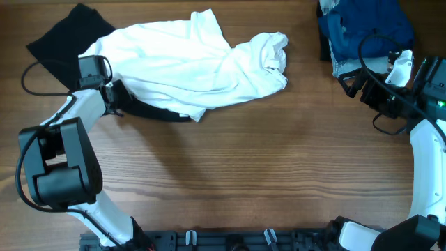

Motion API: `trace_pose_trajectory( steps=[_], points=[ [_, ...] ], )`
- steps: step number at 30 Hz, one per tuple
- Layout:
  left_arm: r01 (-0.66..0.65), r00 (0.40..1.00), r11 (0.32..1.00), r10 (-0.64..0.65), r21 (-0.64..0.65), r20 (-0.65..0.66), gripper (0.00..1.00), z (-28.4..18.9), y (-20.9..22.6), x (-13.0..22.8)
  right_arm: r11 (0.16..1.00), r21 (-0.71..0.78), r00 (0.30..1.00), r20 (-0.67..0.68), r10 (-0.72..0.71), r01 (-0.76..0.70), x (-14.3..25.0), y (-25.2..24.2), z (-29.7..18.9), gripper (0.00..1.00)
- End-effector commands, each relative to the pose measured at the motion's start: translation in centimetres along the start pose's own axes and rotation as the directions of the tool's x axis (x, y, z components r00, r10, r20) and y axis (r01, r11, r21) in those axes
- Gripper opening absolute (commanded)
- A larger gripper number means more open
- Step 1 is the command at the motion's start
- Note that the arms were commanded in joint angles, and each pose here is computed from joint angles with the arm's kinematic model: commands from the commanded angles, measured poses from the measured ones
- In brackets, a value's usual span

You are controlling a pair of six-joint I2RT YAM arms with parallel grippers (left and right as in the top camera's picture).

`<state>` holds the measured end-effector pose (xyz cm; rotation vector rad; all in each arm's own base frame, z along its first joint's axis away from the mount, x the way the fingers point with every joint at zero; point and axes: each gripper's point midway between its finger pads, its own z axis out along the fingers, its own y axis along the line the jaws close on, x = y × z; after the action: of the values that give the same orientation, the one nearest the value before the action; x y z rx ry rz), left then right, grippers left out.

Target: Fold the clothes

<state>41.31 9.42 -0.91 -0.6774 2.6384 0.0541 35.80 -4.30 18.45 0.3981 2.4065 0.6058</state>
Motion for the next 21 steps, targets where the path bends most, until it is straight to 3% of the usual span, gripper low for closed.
trace_pose_trajectory(
  steps=[1,6,10,12,13,15,18,21],
  points=[
    [-0.033,0.973,0.903,-0.068,-0.429,-0.22,0.04,4.5,12.8,8.6,1.0,0.011,1.0,0.004,-0.026,0.026,-0.3,0.0,0.0,1.0],
    [0.055,0.973,0.845,-0.166,-0.531,-0.163,0.04,2.8,17.8,7.5,1.0,0.012,1.0,0.003,-0.026,0.026,-0.3,0.0,0.0,1.0],
    [0.175,0.97,0.737,-0.244,-0.653,-0.015,0.06,-0.7,23.5,4.9,1.0,0.015,1.0,0.004,-0.026,0.026,-0.3,-0.1,0.0,1.0],
    [0.227,0.962,0.72,-0.27,-0.656,0.037,0.26,-1.5,24.8,4.1,1.0,0.015,1.0,0.004,-0.026,0.026,-0.3,-0.1,0.0,1.0],
    [0.249,0.958,0.712,-0.28,-0.656,0.06,0.43,-1.9,25.3,3.7,1.0,0.015,1.0,0.004,-0.026,0.026,-0.3,-0.1,0.0,0.99],
    [0.279,0.953,0.704,-0.288,-0.653,0.097,0.58,-2.9,25.9,2.6,1.0,0.015,1.0,0.004,-0.027,0.027,-0.3,-0.1,0.0,0.99],
    [0.273,0.959,0.721,-0.255,-0.637,0.123,0.72,-4.6,25.4,0.6,1.0,0.013,1.0,0.003,-0.027,0.027,-0.3,0.0,0.0,1.0],
    [0.299,0.954,0.735,-0.22,-0.608,0.204,0.96,-7.5,24.0,-2.6,0.997,-0.052,0.998,-0.006,-0.062,0.061,-0.1,1.4,0.2,1.0]
  ],
)
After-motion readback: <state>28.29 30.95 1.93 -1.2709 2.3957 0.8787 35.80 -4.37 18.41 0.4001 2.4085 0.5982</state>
